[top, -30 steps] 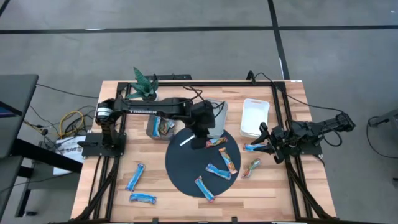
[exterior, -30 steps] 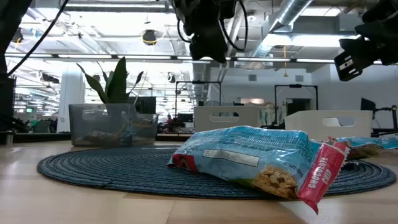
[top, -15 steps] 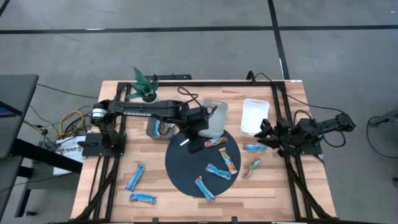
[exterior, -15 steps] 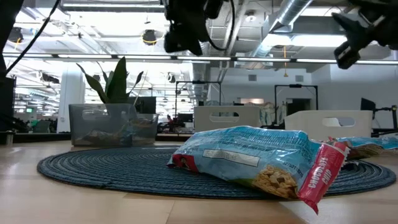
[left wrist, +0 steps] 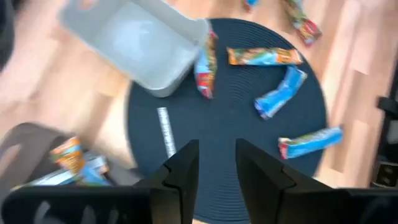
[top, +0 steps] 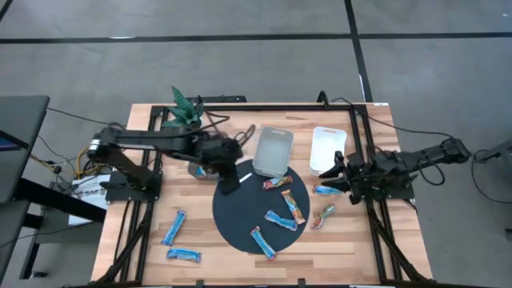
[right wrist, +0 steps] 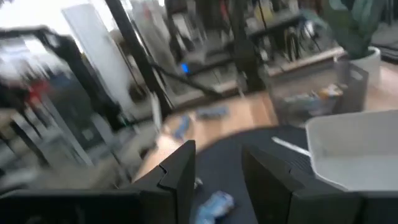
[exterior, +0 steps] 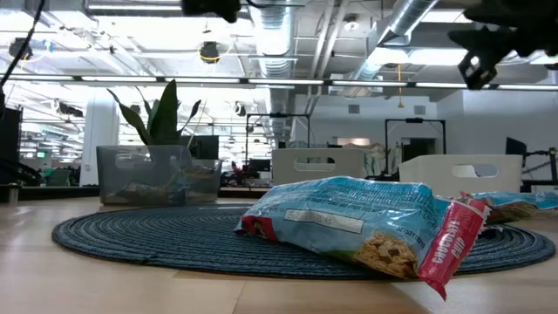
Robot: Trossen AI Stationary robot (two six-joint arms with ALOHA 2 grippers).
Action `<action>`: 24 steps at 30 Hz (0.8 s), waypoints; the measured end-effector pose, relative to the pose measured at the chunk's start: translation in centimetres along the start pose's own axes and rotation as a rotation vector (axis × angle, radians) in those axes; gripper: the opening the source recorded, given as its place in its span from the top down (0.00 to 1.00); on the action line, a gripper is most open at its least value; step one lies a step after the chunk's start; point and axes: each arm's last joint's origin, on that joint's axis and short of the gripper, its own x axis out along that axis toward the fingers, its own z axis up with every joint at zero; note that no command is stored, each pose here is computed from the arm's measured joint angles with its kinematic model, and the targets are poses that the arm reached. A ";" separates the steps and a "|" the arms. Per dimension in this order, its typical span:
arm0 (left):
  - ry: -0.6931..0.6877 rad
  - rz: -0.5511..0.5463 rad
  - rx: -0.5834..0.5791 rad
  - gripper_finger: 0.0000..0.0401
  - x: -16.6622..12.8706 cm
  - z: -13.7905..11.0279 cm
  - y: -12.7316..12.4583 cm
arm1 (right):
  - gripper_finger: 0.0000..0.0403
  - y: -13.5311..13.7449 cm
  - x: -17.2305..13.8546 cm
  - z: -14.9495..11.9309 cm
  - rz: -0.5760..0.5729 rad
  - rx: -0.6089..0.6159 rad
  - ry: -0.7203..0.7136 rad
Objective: Pick and place Granola Bars by type
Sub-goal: Put the yellow granola bar into the black bin
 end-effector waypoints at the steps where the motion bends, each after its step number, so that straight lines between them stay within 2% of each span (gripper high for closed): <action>1: -0.011 0.017 -0.006 0.77 -0.3 -0.4 0.3 | 0.70 0.2 0.5 0.6 -0.016 -0.010 0.045; 5: -0.033 0.034 -0.017 0.78 -0.9 -2.3 1.3 | 0.70 1.0 2.7 2.6 -0.084 -0.006 0.189; 8: -0.050 0.017 -0.026 0.78 -0.2 -4.4 2.0 | 0.70 1.4 4.5 3.6 -0.132 0.021 0.283; 11: -0.094 -0.023 -0.058 0.78 0.6 -6.7 2.7 | 0.70 1.7 6.3 4.0 -0.188 0.072 0.372; 15: -0.236 -0.124 -0.114 0.78 1.2 -8.8 3.4 | 0.70 1.9 8.4 4.6 -0.255 0.156 0.456; 19: -0.373 -0.224 -0.138 0.78 1.2 -9.8 3.8 | 0.70 2.0 10.2 5.2 -0.256 0.163 0.472; 24: -0.406 -0.251 -0.141 0.78 1.7 -11.1 4.4 | 0.70 1.9 11.7 5.5 -0.219 0.190 0.519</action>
